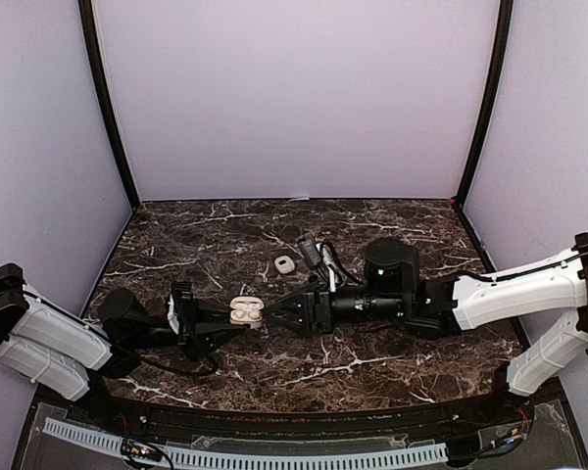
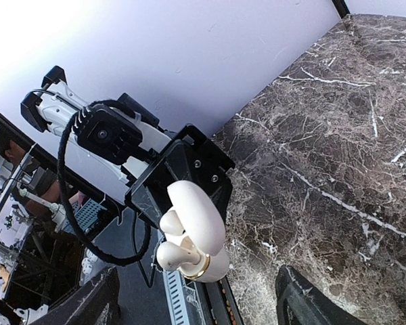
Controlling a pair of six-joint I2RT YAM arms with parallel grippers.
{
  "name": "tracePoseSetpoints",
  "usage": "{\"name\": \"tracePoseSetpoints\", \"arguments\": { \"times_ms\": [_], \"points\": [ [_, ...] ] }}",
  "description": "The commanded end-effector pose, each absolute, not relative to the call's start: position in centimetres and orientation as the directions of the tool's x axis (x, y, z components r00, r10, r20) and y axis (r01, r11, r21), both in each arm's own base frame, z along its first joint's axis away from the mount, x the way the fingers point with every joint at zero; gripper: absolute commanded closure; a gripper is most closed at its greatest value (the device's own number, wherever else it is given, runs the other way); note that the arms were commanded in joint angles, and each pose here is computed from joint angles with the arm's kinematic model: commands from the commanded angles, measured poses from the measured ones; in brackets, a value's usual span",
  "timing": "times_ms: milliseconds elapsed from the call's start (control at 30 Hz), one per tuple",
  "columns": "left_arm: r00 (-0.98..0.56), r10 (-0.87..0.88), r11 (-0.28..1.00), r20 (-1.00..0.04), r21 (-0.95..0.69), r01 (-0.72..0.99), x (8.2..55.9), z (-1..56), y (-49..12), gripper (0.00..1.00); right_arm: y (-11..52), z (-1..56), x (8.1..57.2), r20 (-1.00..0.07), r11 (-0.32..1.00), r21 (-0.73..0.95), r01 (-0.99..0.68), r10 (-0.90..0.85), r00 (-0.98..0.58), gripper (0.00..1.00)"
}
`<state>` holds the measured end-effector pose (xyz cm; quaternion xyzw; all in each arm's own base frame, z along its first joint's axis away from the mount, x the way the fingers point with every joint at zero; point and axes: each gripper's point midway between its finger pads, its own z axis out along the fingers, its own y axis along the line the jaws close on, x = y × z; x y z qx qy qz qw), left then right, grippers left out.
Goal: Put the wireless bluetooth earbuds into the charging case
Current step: Adjust the right earbud in the right side groove of the charging case.
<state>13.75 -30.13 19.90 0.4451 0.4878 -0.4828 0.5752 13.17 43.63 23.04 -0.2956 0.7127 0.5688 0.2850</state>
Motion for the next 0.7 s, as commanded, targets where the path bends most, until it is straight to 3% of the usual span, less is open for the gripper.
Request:
{"name": "tracePoseSetpoints", "arguments": {
  "times_ms": [0, 667],
  "points": [
    [0.085, -0.163, 0.122, -0.983, 0.066, 0.99, 13.1, 21.1, -29.9, 1.0, 44.1, 24.1, 13.4, -0.746, 0.142, 0.65, -0.747, -0.069, -0.662, 0.19],
    [0.092, -0.157, 0.119, -0.983, 0.073, 0.99, 13.1, 21.1, -29.9, 1.0, 45.1, 23.5, 13.4, -0.726, 0.128, 0.67, -0.731, -0.092, -0.681, 0.32]
  ]
}}
